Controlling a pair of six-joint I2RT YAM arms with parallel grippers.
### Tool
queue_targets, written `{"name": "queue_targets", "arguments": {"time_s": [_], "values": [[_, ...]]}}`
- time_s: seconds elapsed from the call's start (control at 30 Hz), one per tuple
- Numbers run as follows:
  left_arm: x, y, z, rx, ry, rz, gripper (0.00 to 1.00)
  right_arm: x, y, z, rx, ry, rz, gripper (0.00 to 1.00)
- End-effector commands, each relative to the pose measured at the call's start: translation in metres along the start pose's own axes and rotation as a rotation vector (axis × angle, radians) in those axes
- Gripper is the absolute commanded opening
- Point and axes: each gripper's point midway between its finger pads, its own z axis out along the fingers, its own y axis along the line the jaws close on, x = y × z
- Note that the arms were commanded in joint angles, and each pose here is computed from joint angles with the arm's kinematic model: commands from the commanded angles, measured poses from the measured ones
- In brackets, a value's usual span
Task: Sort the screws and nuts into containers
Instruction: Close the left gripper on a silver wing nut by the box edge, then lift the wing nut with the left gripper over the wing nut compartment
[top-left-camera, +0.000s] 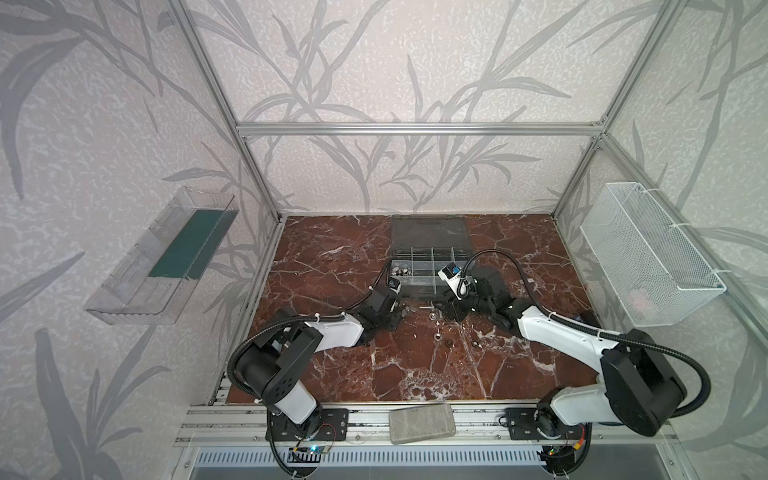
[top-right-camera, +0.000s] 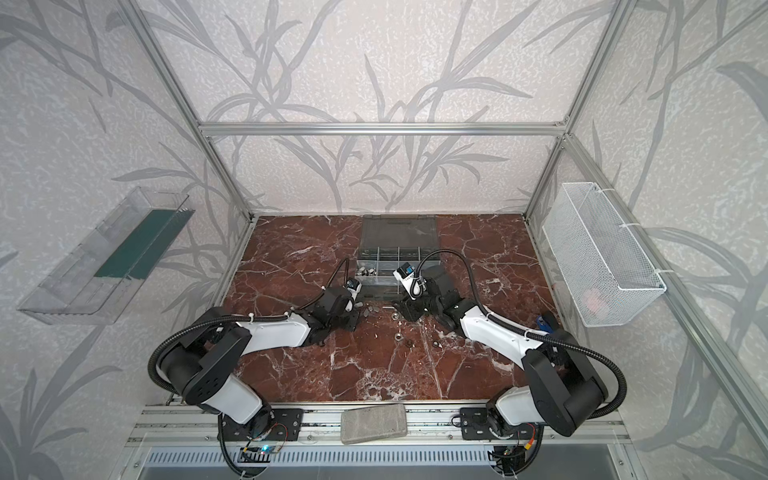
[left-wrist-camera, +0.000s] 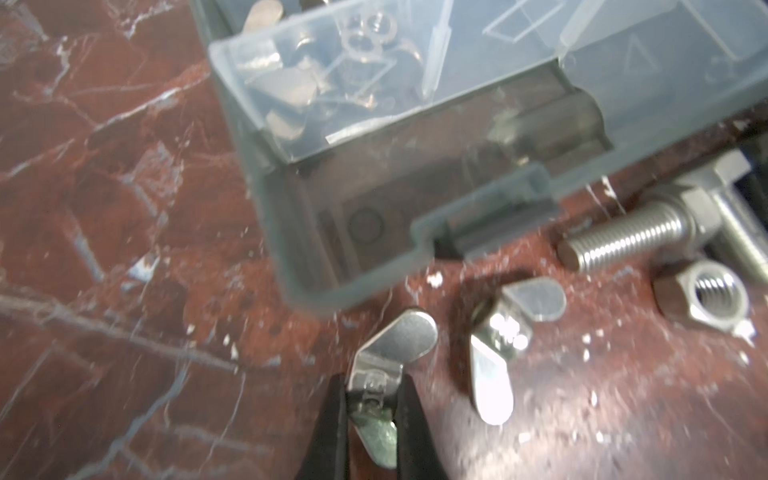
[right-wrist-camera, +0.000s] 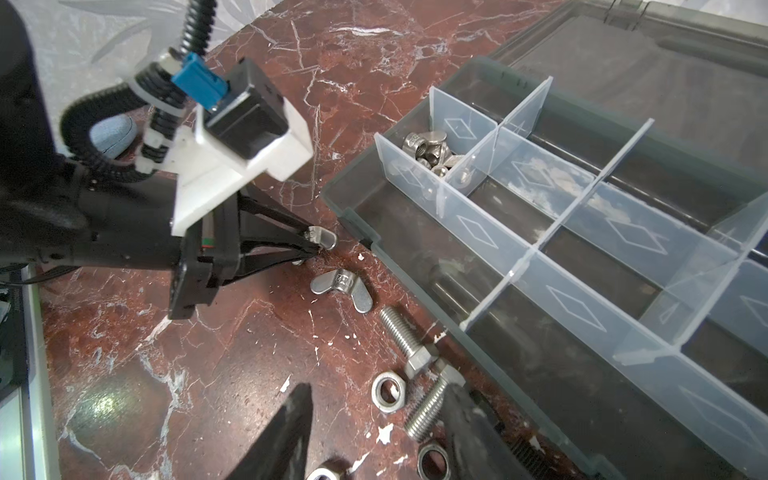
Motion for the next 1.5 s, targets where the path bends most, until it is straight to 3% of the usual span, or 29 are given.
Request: {"name": "queue_targets", "arguments": {"time_s": [0.0, 0.1, 0.3, 0.43, 0.93, 1.07, 1.37, 1.47], "values": [[0.007, -0.011, -0.019, 0.072, 0.004, 0.0, 0.0, -0.001, 0.0, 0.001, -0.009, -0.01, 0.009, 0.52], [-0.007, -0.012, -0.041, 0.095, -0.071, -0.006, 0.0, -0.001, 0.0, 0.001, -0.011, -0.01, 0.013, 0.52], [-0.052, 0.008, -0.089, 0.015, -0.266, -0.013, 0.0, -0.002, 0.0, 0.003, -0.019, -0.014, 0.018, 0.52], [-0.081, 0.02, -0.099, -0.019, -0.282, 0.008, 0.0, -0.002, 0.001, 0.003, -0.026, -0.016, 0.023, 0.52], [-0.15, 0.026, -0.009, 0.111, -0.146, -0.158, 0.0, 0.002, 0.006, 0.001, -0.049, -0.02, 0.043, 0.52], [-0.156, 0.015, 0.012, 0.173, -0.112, -0.15, 0.0, 0.001, 0.006, -0.002, -0.044, -0.021, 0.038, 0.52], [-0.144, 0.021, 0.039, 0.16, -0.071, -0.193, 0.0, 0.006, 0.006, -0.008, -0.031, -0.017, 0.031, 0.52], [-0.144, 0.027, 0.037, 0.127, -0.087, -0.188, 0.12, 0.007, 0.006, -0.008, -0.031, -0.016, 0.029, 0.52]]}}
